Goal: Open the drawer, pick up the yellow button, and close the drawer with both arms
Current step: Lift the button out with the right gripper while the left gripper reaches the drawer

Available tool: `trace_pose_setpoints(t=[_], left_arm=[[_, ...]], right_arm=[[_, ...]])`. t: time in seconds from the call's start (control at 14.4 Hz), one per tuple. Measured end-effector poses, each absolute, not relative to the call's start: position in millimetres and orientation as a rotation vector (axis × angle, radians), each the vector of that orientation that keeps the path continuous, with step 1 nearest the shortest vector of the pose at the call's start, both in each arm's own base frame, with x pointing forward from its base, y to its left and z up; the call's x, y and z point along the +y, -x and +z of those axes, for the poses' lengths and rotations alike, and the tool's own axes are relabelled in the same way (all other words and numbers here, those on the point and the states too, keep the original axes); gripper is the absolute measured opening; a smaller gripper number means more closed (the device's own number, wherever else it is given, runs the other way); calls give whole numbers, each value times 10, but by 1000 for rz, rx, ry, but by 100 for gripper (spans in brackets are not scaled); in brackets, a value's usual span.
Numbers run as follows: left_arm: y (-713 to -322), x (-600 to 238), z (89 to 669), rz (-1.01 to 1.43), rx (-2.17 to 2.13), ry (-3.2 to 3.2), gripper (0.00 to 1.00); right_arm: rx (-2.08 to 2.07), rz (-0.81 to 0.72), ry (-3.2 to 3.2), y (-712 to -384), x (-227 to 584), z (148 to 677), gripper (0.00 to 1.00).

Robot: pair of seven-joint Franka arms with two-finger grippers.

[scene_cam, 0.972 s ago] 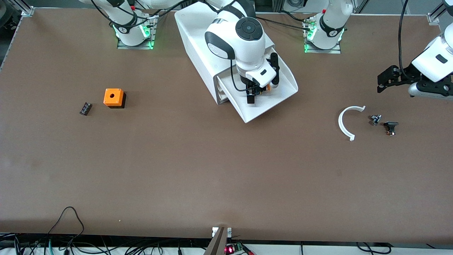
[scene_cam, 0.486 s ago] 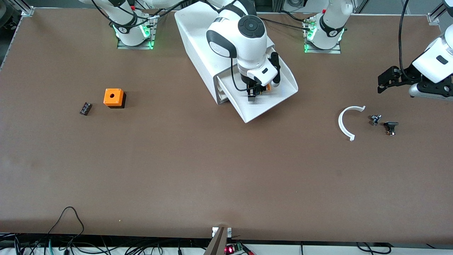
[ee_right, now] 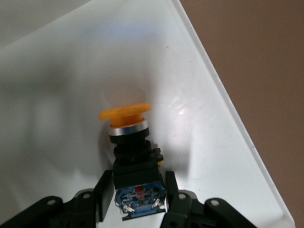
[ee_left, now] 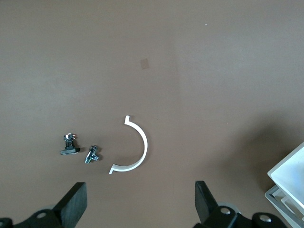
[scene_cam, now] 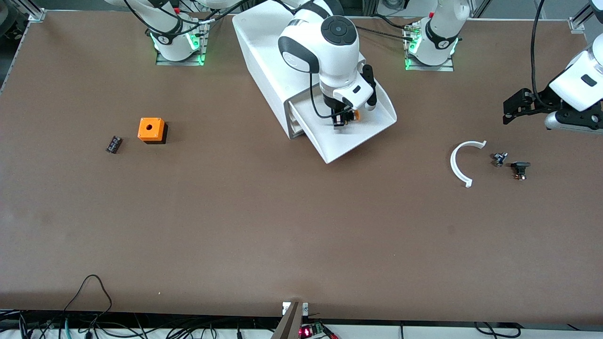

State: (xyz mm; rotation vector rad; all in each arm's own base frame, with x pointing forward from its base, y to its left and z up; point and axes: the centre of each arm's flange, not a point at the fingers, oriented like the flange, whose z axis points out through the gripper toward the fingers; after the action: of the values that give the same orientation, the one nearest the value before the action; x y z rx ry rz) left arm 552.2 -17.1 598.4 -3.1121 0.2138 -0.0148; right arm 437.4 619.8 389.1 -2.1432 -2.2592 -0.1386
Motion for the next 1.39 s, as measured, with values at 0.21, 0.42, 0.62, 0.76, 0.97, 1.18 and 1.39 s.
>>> trace_pose_setpoints(t=[0.21, 0.42, 0.62, 0.76, 0.97, 1.18, 1.39], left_arm=[[-5523, -171, 5984, -15, 214, 3112, 100], [-5523, -171, 5984, -15, 214, 3112, 100], [-5524, -171, 5982, -14, 216, 3112, 100], [-5530, -182, 5967, -10, 228, 3111, 100], [-5564, -306, 5896, 0, 261, 3110, 100], [-5725, -707, 5529, -49, 178, 3124, 100], [-5733, -1485, 4839, -94, -103, 3162, 100]], right_arm=[[-2260, -141, 2142, -4370, 6202, 3906, 42], [-2258, -165, 2141, -4372, 6212, 3995, 42], [-2247, -241, 2149, -4410, 6173, 4332, 42], [-2218, -289, 2194, -4525, 5991, 4706, 42], [-2033, -366, 2380, -4834, 5523, 5271, 42], [-1703, -442, 2670, -5158, 4967, 5665, 42], [-1423, -406, 2845, -5664, 4232, 5706, 42]])
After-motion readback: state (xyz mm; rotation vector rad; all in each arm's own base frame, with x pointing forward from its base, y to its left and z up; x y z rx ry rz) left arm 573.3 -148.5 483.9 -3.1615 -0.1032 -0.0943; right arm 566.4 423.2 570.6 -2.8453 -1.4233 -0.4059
